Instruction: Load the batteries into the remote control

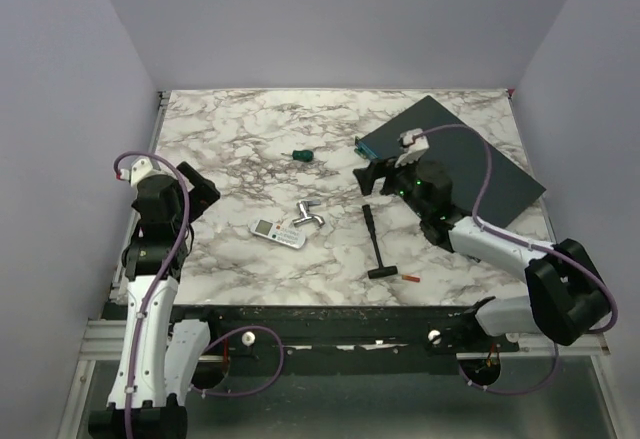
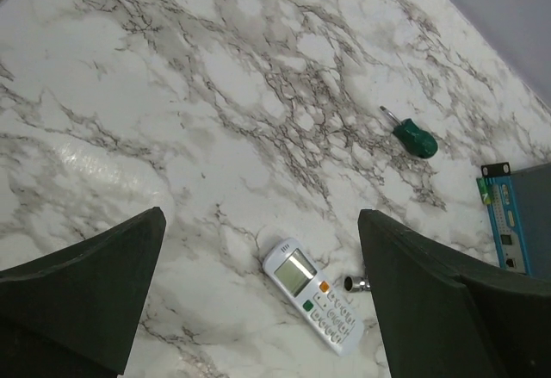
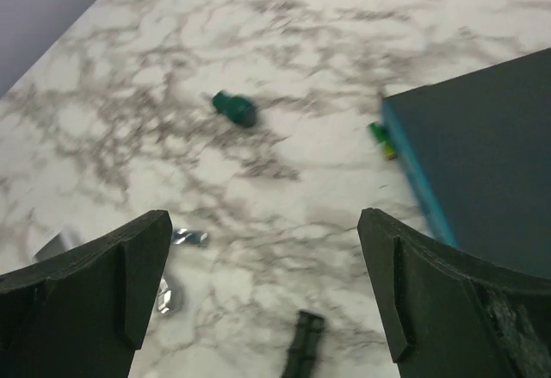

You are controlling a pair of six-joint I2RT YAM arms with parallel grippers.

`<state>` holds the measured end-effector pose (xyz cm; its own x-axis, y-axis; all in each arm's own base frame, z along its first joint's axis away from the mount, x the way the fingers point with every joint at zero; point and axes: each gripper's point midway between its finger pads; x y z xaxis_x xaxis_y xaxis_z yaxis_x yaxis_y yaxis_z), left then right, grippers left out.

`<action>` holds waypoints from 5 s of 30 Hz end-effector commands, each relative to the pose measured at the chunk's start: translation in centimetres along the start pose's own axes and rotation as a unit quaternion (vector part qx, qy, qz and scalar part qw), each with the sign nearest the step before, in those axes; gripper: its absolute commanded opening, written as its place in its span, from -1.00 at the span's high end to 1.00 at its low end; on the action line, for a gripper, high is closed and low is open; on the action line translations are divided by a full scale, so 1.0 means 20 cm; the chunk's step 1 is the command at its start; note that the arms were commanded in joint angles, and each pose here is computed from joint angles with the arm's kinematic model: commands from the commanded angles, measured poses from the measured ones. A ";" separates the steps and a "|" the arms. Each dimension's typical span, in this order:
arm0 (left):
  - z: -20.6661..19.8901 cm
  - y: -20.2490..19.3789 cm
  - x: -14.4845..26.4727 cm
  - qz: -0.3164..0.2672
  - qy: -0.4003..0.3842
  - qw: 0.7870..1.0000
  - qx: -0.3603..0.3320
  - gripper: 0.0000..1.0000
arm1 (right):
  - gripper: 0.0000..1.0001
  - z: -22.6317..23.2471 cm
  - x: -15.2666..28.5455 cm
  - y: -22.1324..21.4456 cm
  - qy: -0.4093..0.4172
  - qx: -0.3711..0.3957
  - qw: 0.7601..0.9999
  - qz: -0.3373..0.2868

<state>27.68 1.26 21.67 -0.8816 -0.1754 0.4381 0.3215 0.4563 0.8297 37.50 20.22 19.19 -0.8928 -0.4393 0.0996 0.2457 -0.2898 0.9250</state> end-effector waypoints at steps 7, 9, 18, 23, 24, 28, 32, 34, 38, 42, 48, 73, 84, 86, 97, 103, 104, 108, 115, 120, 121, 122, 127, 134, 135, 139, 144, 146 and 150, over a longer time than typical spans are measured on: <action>-0.02 -0.15 0.19 0.042 -0.071 0.993 -0.090 -0.97 | -1.00 0.71 0.17 -0.51 0.207 -0.025 0.959 0.190; -0.01 -0.20 0.17 0.051 -0.076 0.991 -0.097 -0.97 | -1.00 0.78 0.19 -0.60 0.224 -0.014 0.950 0.215; -0.03 -0.26 0.19 0.057 -0.108 0.986 -0.111 -0.97 | -0.99 0.84 0.24 -0.93 0.245 0.030 0.925 0.287; -0.04 -0.26 0.19 0.057 -0.111 0.986 -0.111 -0.97 | -0.96 0.86 0.20 -1.02 0.244 0.051 0.919 0.305; -0.04 -0.27 0.19 0.058 -0.112 0.986 -0.112 -0.97 | -0.96 0.86 0.20 -1.03 0.246 0.052 0.918 0.305; -0.04 -0.27 0.19 0.060 -0.115 0.985 -0.112 -0.97 | -0.93 0.87 0.18 -1.08 0.249 0.070 0.916 0.307; -0.03 -0.27 0.19 0.063 -0.109 0.986 -0.111 -0.97 | -0.93 0.85 0.15 -1.11 0.247 0.104 0.915 0.300; -0.03 -0.27 0.18 0.062 -0.108 0.986 -0.111 -0.97 | -0.93 0.84 0.14 -1.13 0.245 0.114 0.914 0.303; -0.03 -0.27 0.19 0.060 -0.106 0.986 -0.111 -0.97 | -0.93 0.84 0.11 -1.17 0.248 0.128 0.908 0.312; -0.03 -0.26 0.19 0.057 -0.106 0.986 -0.112 -0.97 | -0.92 0.80 0.07 -1.20 0.230 0.148 0.910 0.313; -0.03 -0.26 0.20 0.052 -0.108 0.986 -0.113 -0.97 | -0.91 0.76 0.05 -1.24 0.220 0.191 0.903 0.316; -0.04 -0.26 0.20 0.050 -0.117 0.985 -0.114 -0.97 | -0.11 0.74 0.02 -1.40 0.180 0.276 0.883 0.335; -0.08 -0.25 0.22 0.047 -0.139 0.983 -0.112 -0.94 | 0.99 0.84 0.13 -1.23 0.184 0.188 0.907 0.329; -0.09 -0.24 0.22 0.040 -0.144 0.983 -0.110 -0.92 | 0.99 0.89 0.16 -1.10 0.189 0.144 0.925 0.297; -0.43 -0.28 0.41 0.085 -0.320 0.943 0.040 -0.75 | 0.99 0.98 0.45 -0.80 0.204 0.009 0.942 0.264; -0.53 -0.29 0.51 0.106 -0.352 0.927 0.077 -0.74 | 0.99 0.91 0.57 -0.59 0.169 -0.049 0.958 0.225; -0.54 -0.30 0.52 0.110 -0.356 0.924 0.083 -0.74 | 0.99 0.90 0.58 -0.57 0.165 -0.055 0.960 0.220; -0.61 -0.35 0.55 0.133 -0.382 0.908 0.108 -0.74 | 0.99 0.88 0.63 -0.50 0.159 -0.058 0.962 0.216; -0.74 -0.45 0.58 0.172 -0.410 0.887 0.127 -0.74 | 0.99 0.83 0.68 -0.51 0.151 -0.060 0.961 0.225; -0.81 -0.44 0.60 0.165 -0.429 0.876 0.147 -0.73 | 0.99 0.83 0.72 -0.49 0.165 -0.058 0.960 0.220; -0.81 -0.44 0.60 0.169 -0.425 0.877 0.144 -0.73 | 0.99 0.83 0.73 -0.47 0.167 -0.058 0.960 0.215; -0.82 -0.45 0.60 0.171 -0.422 0.879 0.142 -0.72 | 0.99 0.83 0.73 -0.46 0.171 -0.058 0.961 0.211; -0.88 -0.48 0.59 0.188 -0.408 0.883 0.137 -0.67 | 0.99 0.86 0.76 -0.44 0.194 -0.039 0.957 0.213; -0.94 -0.54 0.57 0.211 -0.386 0.889 0.131 -0.66 | 0.99 0.87 0.76 -0.46 0.206 -0.030 0.953 0.221; -0.95 -0.54 0.57 0.212 -0.386 0.888 0.130 -0.65 | 0.99 0.88 0.76 -0.45 0.208 -0.031 0.953 0.220; -0.98 -0.56 0.55 0.219 -0.377 0.891 0.126 -0.57 | 0.99 0.89 0.77 -0.44 0.218 -0.030 0.951 0.218; -1.01 -0.59 0.53 0.227 -0.371 0.892 0.121 -0.49 | 0.99 0.92 0.77 -0.44 0.229 -0.024 0.948 0.219; -1.02 -0.60 0.53 0.227 -0.369 0.893 0.122 -0.45 | 0.99 0.94 0.78 -0.45 0.242 -0.025 0.943 0.227; -1.03 -0.63 0.52 0.231 -0.374 0.890 0.119 -0.26 | 0.99 0.96 0.79 -0.46 0.252 -0.024 0.941 0.225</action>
<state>20.87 -23.81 21.46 -0.6631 0.6688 0.3363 0.7327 0.4880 0.4742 14.63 31.21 17.74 -0.4466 -0.8321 0.3289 0.6071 -0.0117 0.7946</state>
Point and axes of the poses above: each gripper's point midway between its finger pads, its own x axis back along the fingers, its own z axis along the line the jaws close on, y = z × x, and after that the axes turned 9 degrees about -x, right-handed
